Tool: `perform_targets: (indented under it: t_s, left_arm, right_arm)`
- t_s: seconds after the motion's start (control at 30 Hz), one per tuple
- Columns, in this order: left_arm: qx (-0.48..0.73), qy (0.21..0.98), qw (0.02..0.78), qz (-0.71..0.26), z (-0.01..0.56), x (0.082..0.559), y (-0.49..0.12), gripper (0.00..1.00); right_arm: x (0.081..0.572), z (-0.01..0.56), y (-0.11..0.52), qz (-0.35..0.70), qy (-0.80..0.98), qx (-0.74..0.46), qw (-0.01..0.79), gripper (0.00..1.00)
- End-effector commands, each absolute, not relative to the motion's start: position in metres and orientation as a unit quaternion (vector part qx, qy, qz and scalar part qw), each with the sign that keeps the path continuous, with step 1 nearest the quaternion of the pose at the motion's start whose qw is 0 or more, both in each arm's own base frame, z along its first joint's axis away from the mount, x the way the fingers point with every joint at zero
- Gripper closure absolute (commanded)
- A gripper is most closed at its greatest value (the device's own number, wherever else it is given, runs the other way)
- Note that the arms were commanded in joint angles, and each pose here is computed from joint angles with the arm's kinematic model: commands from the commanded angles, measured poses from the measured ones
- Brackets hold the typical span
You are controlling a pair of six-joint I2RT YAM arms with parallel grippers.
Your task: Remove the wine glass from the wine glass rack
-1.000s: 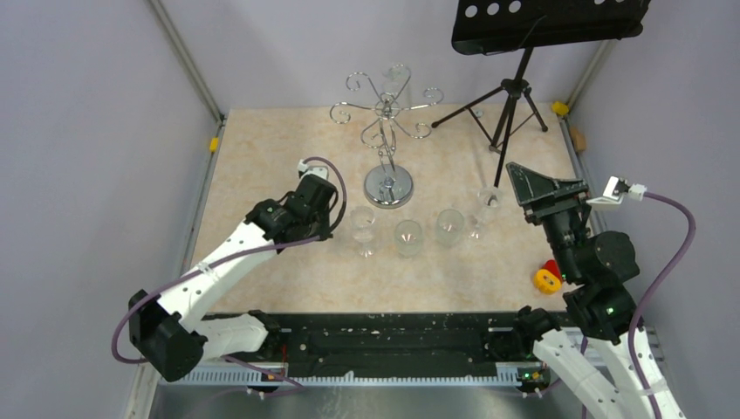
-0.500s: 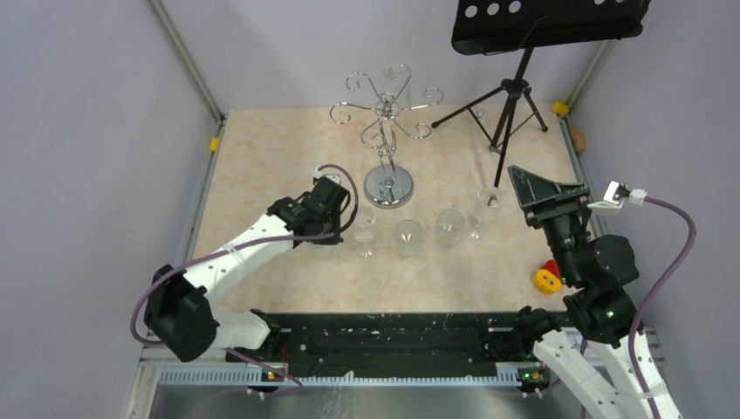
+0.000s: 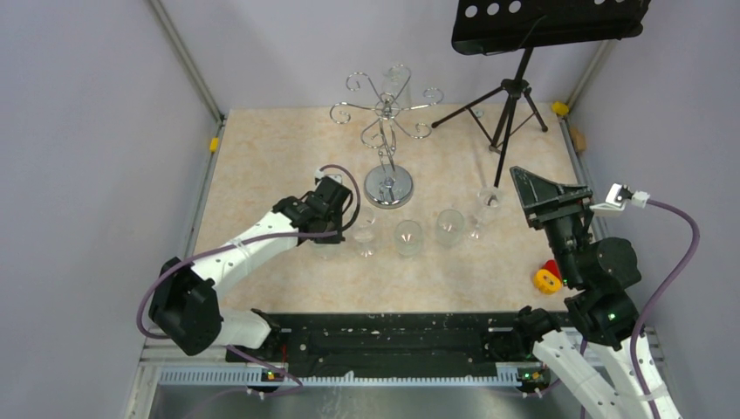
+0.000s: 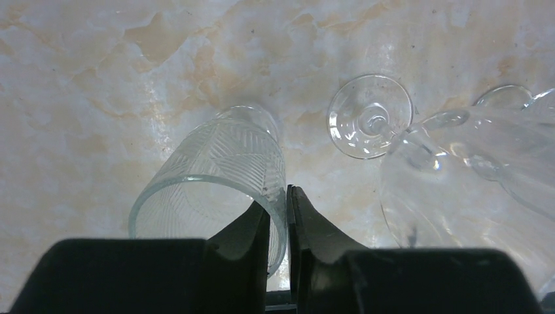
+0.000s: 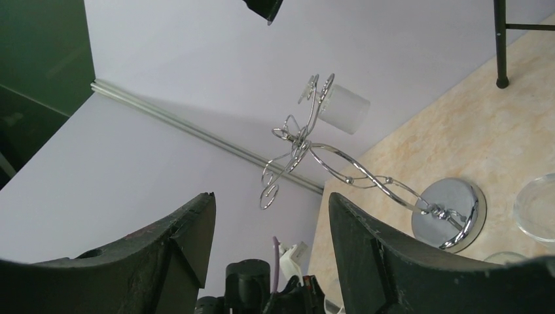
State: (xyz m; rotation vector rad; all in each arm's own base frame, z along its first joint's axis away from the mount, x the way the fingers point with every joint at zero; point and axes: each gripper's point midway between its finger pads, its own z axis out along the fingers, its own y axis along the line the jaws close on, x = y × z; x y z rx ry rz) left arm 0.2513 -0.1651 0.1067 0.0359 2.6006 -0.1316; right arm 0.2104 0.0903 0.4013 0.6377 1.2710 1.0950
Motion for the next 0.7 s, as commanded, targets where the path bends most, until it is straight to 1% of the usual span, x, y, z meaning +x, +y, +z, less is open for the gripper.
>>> perform_targets:
  t_s: [0.0,0.03,0.13,0.27,0.43,0.57,0.63,0.67]
  left_arm:
    - [-0.006,0.956,0.288,-0.051,0.112,0.263,-0.165,0.79]
    - [-0.005,0.956,0.289,-0.053,0.113,0.263,-0.166,0.78]
    - [-0.006,0.953,0.299,-0.055,0.123,0.265,-0.164,0.69]
    - [-0.01,0.946,0.318,-0.054,0.143,0.268,-0.16,0.64]
    - [-0.02,0.93,0.361,-0.07,0.189,0.27,-0.155,0.59]
    - [-0.028,0.894,0.435,-0.102,0.252,0.268,-0.146,0.53]
    - [-0.031,0.863,0.488,-0.129,0.29,0.269,-0.143,0.46]
    - [-0.03,0.845,0.513,-0.147,0.31,0.267,-0.142,0.41]
  right_arm:
    - [0.206,0.412,0.091,0.491,0.541,0.274,0.625,0.36]
    - [0.206,0.412,0.091,0.492,0.541,0.273,0.625,0.36]
    - [0.206,0.412,0.093,0.493,0.543,0.265,0.626,0.36]
    - [0.206,0.414,0.098,0.498,0.545,0.255,0.624,0.36]
    - [0.205,0.414,0.099,0.499,0.548,0.252,0.622,0.36]
    - [0.205,0.412,0.098,0.496,0.55,0.254,0.622,0.36]
    - [0.206,0.411,0.099,0.497,0.551,0.255,0.62,0.36]
    - [0.206,0.411,0.099,0.497,0.551,0.255,0.62,0.36]
